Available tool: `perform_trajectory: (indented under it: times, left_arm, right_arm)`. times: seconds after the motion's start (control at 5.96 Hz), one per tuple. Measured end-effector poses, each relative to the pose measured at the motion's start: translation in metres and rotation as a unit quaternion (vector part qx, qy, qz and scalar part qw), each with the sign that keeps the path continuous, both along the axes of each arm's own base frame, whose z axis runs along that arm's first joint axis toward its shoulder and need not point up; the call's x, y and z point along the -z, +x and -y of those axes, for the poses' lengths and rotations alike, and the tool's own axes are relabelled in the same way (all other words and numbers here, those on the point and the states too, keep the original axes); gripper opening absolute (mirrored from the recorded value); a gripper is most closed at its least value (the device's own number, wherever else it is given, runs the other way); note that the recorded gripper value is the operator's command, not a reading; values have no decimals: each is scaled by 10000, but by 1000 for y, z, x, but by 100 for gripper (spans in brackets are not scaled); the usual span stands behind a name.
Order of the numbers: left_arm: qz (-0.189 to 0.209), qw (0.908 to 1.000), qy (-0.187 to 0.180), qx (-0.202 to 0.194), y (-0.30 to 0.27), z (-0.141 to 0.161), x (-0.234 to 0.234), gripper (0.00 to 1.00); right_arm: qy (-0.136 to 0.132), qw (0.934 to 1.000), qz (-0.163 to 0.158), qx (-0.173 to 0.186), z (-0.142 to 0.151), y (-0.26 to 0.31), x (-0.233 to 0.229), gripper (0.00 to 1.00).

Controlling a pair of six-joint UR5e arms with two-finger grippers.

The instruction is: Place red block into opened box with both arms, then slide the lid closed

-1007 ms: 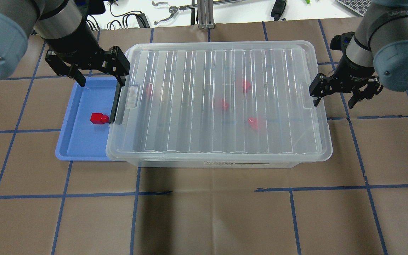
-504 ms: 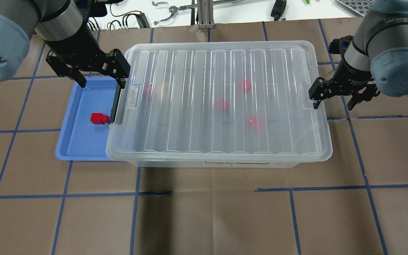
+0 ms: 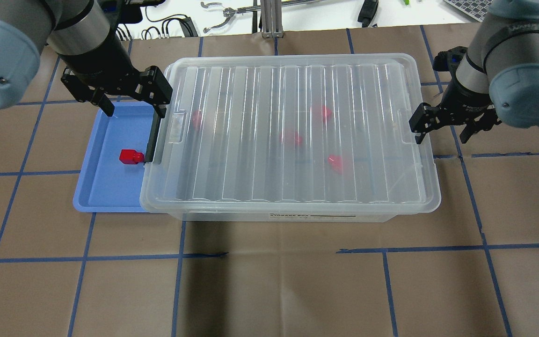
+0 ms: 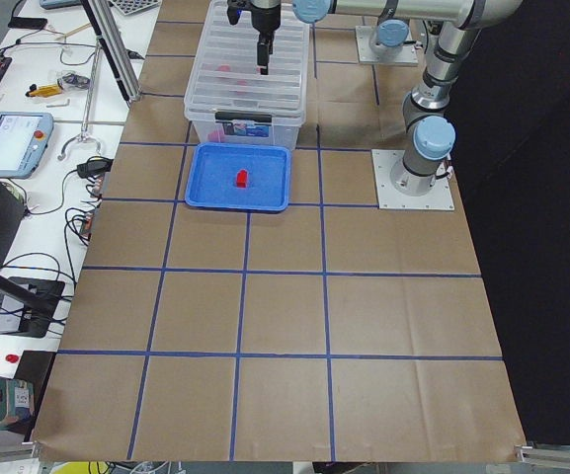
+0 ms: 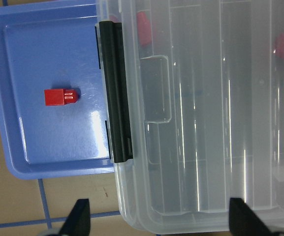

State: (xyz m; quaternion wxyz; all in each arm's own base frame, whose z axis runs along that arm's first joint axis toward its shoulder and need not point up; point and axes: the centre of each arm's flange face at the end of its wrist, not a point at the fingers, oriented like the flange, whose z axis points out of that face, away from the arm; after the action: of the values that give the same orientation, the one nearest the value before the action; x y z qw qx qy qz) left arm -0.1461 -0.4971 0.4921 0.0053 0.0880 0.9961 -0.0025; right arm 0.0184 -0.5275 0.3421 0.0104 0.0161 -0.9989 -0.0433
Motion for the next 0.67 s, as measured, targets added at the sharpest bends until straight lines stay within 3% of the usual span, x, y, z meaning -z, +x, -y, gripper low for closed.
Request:
perform_trajectory:
  times: [0.34, 0.5, 0.67]
  left_arm:
    - [-3, 9966, 118, 816, 8, 1, 4, 98]
    - [-25, 9907, 231, 1344, 15, 4, 8, 98]
    - [-80, 9766, 330, 2123, 30, 10, 15, 98]
  right_arm:
    - [-9, 9997, 30, -238, 1, -21, 0, 100]
    - [-5, 9996, 40, -285, 1, -32, 0, 100]
    - [-2, 9995, 50, -299, 0, -46, 0, 100]
